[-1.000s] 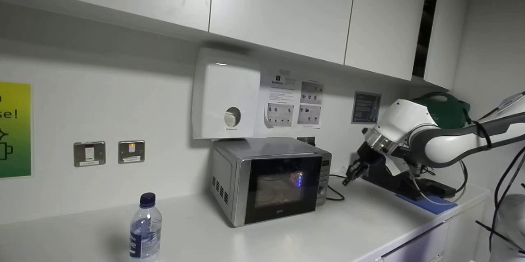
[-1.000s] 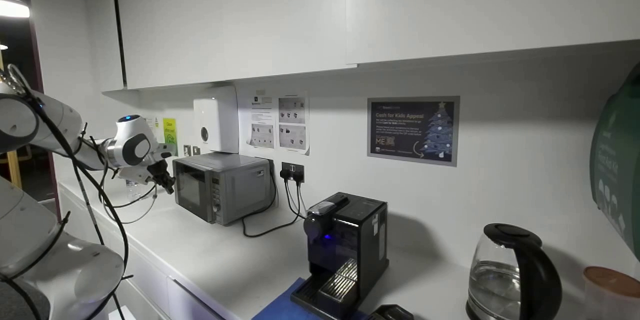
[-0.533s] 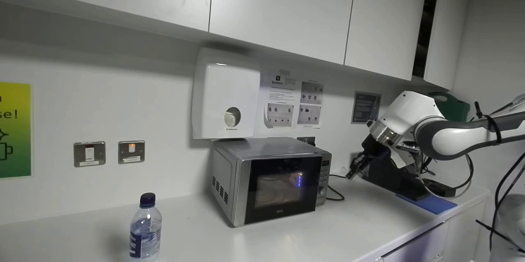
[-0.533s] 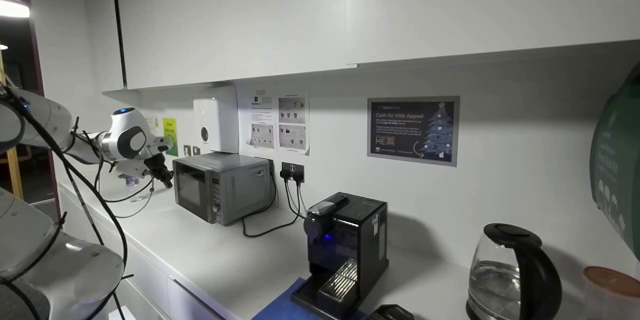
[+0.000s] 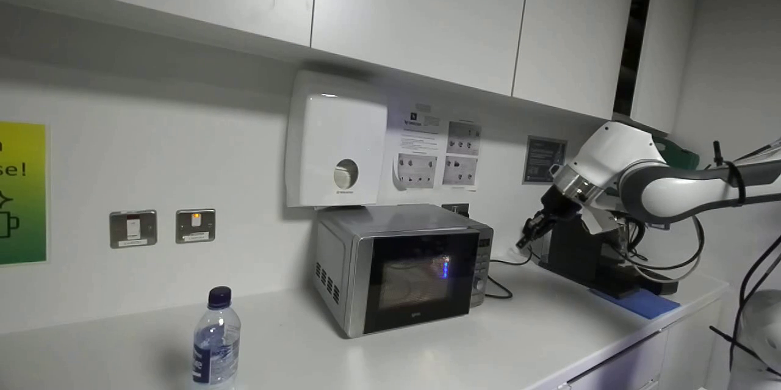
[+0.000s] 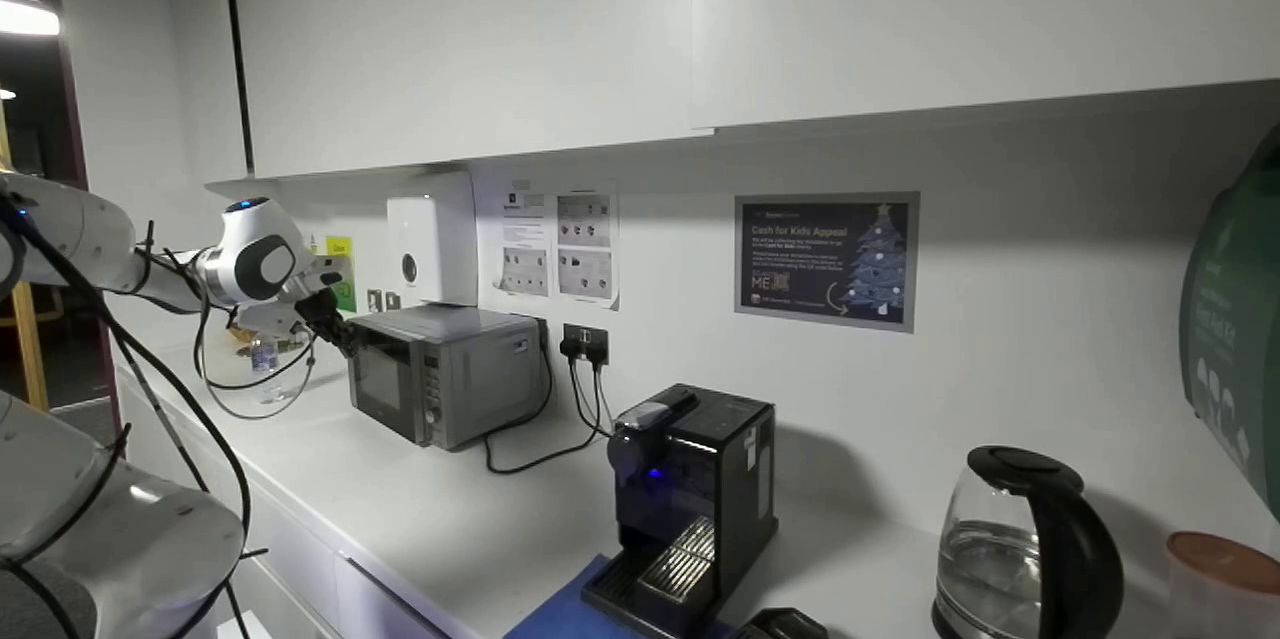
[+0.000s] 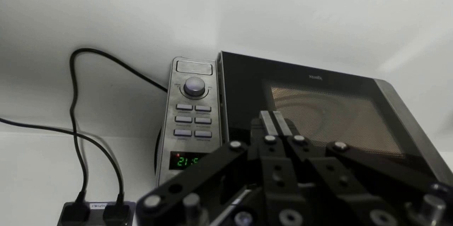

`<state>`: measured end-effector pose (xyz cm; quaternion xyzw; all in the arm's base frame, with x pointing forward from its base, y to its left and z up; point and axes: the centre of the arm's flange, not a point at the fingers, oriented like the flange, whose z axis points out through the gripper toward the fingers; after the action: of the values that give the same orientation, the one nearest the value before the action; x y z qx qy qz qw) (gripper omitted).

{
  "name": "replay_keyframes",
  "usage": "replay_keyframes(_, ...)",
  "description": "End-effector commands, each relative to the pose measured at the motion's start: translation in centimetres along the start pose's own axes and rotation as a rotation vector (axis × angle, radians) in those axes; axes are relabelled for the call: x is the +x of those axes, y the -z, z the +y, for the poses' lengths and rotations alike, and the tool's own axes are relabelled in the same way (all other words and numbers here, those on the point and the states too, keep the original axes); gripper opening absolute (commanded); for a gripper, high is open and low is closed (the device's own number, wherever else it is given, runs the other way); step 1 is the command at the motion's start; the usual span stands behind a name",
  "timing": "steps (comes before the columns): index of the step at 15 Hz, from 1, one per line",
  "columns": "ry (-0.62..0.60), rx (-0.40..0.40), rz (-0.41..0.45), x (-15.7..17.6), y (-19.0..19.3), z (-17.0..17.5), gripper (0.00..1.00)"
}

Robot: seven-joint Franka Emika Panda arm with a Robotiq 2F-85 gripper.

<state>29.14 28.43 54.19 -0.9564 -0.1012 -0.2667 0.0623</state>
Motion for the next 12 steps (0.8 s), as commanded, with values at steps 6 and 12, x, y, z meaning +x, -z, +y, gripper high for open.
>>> replay_keyframes(6, 0.008, -0.05, 0.056, 3.2, 1.8, 1.2, 0.29)
replay_keyframes(12, 0.012, -0.046, 0.069, 4.0, 1.9, 1.6, 0.66)
